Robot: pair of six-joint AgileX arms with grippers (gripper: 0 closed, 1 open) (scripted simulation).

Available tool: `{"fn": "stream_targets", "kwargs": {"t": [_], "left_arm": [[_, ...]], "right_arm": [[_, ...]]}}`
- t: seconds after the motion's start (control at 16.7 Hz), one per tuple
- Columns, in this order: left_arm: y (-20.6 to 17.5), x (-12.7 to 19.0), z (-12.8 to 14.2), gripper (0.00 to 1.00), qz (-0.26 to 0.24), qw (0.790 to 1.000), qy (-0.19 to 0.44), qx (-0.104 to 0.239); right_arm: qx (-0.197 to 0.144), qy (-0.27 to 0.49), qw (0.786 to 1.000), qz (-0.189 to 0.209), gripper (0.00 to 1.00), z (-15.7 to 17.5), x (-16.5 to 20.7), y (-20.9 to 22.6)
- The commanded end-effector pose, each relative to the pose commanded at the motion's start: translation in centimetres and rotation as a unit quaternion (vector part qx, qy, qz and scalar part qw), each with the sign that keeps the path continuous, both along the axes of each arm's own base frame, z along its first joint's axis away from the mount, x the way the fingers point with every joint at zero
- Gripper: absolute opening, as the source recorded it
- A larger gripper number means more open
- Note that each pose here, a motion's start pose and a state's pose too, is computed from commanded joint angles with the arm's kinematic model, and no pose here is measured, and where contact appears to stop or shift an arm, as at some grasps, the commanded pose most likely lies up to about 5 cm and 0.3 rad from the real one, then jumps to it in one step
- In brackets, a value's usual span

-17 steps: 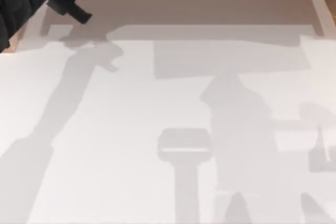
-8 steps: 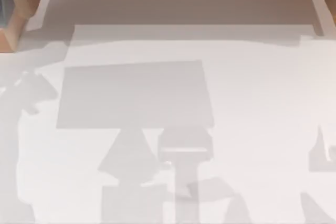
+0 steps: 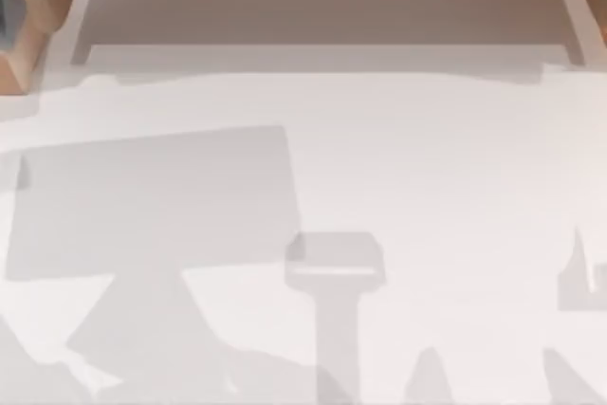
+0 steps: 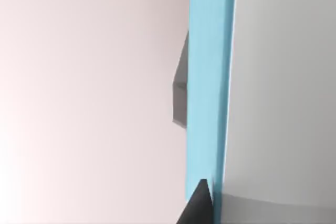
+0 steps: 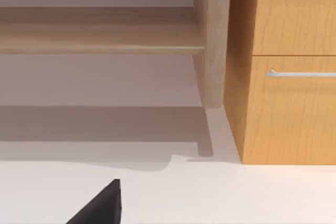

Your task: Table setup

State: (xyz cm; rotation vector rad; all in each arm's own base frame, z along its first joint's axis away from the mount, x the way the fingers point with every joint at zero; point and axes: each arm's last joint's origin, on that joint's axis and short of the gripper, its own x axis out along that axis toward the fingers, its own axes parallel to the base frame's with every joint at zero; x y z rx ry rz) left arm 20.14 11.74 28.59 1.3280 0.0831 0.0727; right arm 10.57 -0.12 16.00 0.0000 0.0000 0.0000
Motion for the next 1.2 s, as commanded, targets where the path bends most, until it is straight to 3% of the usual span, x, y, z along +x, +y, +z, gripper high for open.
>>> {"fn": "stream_targets", "kwargs": {"t": [0.18,0.36,0.9,1.2], "left_arm": [[2.5,0.5,-0.1,0.0,0.022,0.998,0.005,0.051],[4.6,2.0,-1.6,0.0,0.025,0.996,0.032,0.078],[6.9,9.6,-10.3,0.0,-0.042,0.987,0.129,0.09],[6.1,13.2,-12.7,0.0,-0.078,0.982,0.13,0.109]], "right_arm": [[0.0,0.0,1.0,0.0,1.0,0.0,0.0,0.0],[0.0,0.0,1.0,0.0,1.0,0.0,0.0,0.0],[0.0,0.0,1.0,0.0,1.0,0.0,0.0,0.0],[0.0,0.0,1.0,0.0,1.0,0.0,0.0,0.0]]}}
